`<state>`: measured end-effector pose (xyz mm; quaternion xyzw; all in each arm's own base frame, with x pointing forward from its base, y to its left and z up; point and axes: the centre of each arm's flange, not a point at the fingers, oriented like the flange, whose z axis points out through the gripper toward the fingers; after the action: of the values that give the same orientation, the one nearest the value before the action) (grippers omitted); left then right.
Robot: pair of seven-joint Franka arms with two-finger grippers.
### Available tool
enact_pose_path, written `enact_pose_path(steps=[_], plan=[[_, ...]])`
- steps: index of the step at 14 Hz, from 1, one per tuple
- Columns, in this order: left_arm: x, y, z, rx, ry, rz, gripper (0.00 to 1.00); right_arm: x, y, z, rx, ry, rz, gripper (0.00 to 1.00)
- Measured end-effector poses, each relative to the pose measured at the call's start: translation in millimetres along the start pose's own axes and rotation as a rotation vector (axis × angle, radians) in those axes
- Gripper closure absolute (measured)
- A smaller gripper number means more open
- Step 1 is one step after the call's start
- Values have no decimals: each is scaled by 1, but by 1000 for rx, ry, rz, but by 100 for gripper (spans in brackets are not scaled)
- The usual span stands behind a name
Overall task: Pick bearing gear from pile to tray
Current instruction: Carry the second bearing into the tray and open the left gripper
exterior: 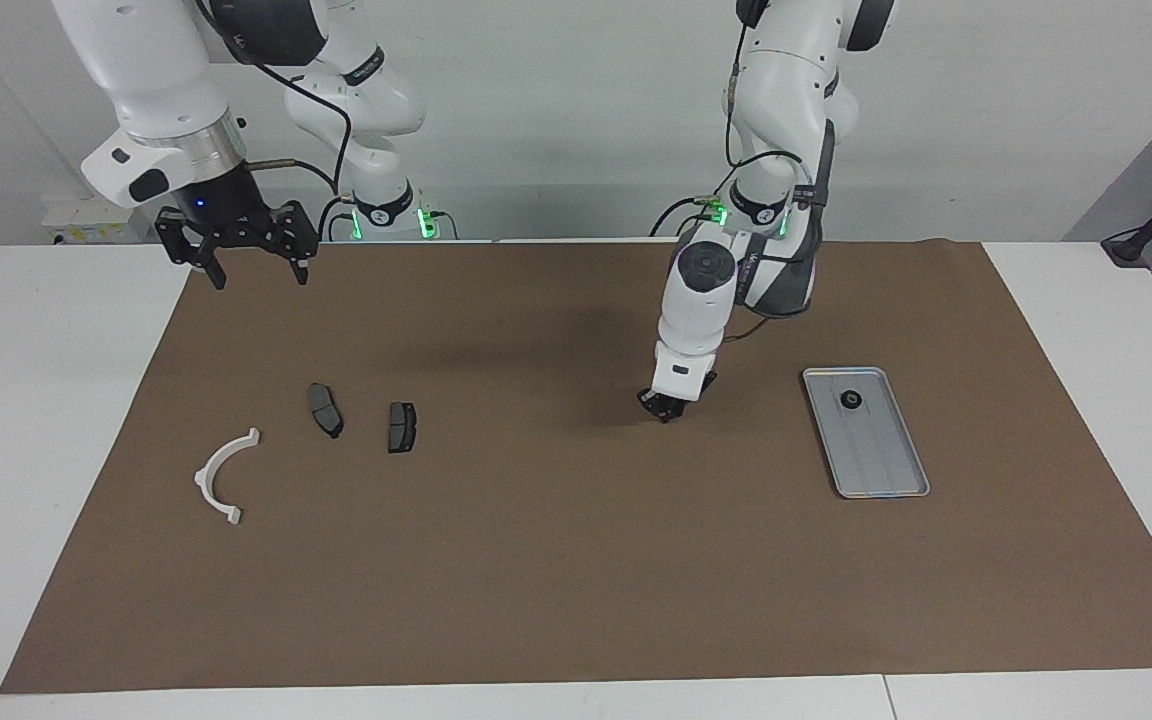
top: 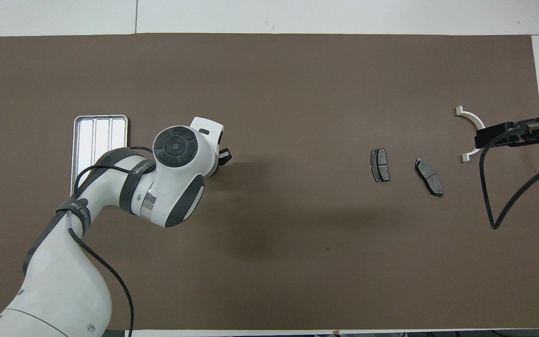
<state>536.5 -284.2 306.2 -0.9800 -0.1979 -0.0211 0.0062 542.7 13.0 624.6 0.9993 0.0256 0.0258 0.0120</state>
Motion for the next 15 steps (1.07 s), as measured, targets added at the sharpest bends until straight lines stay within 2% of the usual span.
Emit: enact_pose_path(steps=[2, 5, 8, 10, 15], plan=[[38, -38, -22, 21, 0, 26, 76, 0, 3, -4, -1, 21, 5, 0], [103, -120, -51, 20, 6, 111, 76, -2, 11, -8, 1, 17, 20, 0], [149, -191, -52, 20, 16, 198, 76, -4, 14, -8, 2, 6, 26, 0], [161, -210, -51, 13, 38, 211, 76, -4, 14, -8, 2, 4, 26, 0], [167, -209, -23, 13, 45, 223, 76, -8, 14, -20, 2, -2, 27, 0]])
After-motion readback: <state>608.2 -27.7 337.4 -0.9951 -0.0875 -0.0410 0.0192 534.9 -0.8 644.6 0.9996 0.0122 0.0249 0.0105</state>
